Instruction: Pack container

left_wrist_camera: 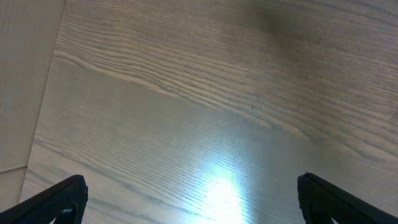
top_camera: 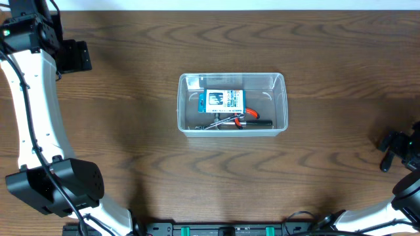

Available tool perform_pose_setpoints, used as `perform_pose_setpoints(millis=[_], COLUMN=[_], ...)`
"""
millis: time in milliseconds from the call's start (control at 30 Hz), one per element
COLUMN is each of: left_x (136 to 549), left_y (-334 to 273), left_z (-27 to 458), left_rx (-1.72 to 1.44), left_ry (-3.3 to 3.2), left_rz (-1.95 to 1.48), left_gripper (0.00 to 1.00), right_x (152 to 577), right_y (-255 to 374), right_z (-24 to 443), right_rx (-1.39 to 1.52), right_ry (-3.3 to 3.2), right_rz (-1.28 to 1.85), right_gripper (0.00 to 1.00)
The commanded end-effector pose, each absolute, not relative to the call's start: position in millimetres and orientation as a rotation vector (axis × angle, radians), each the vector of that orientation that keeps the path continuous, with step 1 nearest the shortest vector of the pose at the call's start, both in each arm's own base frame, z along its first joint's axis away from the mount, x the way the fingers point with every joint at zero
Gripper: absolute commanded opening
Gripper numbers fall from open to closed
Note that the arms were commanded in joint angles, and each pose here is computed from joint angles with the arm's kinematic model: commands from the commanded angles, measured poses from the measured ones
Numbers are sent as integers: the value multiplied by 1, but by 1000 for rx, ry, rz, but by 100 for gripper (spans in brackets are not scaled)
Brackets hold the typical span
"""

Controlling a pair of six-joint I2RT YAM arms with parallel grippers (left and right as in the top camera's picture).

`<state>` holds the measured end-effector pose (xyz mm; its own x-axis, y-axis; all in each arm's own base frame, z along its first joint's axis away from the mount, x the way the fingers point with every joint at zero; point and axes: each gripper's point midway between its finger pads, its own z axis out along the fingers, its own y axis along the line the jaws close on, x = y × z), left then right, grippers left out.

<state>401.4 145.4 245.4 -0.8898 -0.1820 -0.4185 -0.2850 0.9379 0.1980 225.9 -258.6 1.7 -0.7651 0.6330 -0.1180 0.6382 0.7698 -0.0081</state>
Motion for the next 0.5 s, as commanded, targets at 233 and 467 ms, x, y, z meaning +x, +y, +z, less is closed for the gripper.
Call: perform_pose_setpoints(millis=[233,467], left_x=[400,400], left_y=[148,148], left_z=[249,249], left_rx=[-339,-339], left_ry=[2685,2685], left_rz=[372,372], left_gripper=[98,98], right_x=[225,228], right_y=[-255,-250], right_z=[-3,-5], right_rx=[1010,982], right_ry=[2862,2856], right_rz=[-44,-2], right_gripper=[99,99])
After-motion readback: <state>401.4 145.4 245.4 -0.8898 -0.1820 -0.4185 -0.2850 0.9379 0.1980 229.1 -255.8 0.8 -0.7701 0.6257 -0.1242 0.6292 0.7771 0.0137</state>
